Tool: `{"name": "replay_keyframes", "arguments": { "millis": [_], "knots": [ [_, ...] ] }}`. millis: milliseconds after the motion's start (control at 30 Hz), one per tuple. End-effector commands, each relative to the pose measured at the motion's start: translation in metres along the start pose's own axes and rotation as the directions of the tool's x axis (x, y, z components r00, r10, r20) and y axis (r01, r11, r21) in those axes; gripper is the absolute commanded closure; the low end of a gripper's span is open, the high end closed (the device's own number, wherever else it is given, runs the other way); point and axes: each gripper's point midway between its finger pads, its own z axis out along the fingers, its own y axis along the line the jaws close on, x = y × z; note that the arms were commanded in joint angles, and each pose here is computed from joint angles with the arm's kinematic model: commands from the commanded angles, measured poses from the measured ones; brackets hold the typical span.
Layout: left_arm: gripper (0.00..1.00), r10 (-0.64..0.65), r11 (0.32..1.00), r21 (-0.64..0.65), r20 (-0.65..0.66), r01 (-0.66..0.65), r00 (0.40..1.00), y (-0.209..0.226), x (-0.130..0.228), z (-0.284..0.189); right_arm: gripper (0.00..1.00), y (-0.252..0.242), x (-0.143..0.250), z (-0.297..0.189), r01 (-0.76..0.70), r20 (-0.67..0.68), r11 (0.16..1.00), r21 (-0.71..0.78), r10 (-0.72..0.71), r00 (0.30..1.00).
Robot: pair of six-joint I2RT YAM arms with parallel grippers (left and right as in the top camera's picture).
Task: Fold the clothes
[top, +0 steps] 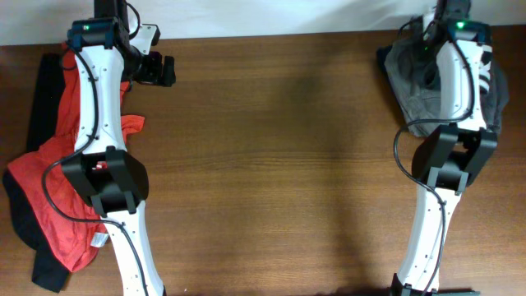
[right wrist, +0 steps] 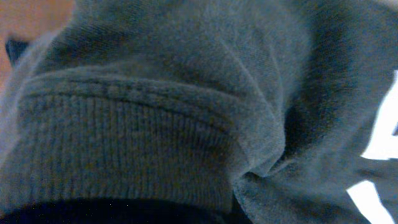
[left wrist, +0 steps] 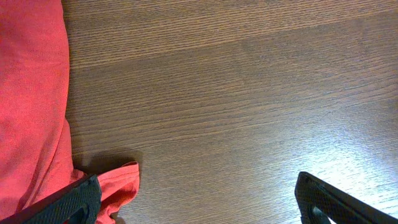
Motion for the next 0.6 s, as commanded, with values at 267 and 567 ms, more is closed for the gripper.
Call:
{"name": "replay_keyframes", "arguments": {
  "millis": [267,567],
  "knots": [
    [0.01,-0.012,1.0,0.02,-0.003,0.012,1.0,-0.004,0.0,0.005,0.35,0.024,0.008,-0.021,-0.057,-0.046,0.991,-0.118,0.052,0.998],
    [0.01,-0.011,1.0,0.019,0.004,0.011,1.0,-0.003,-0.002,0.005,0.28,0.023,-0.028,-0.101,-0.055,0.106,0.973,-0.223,0.08,0.991]
  ]
}}
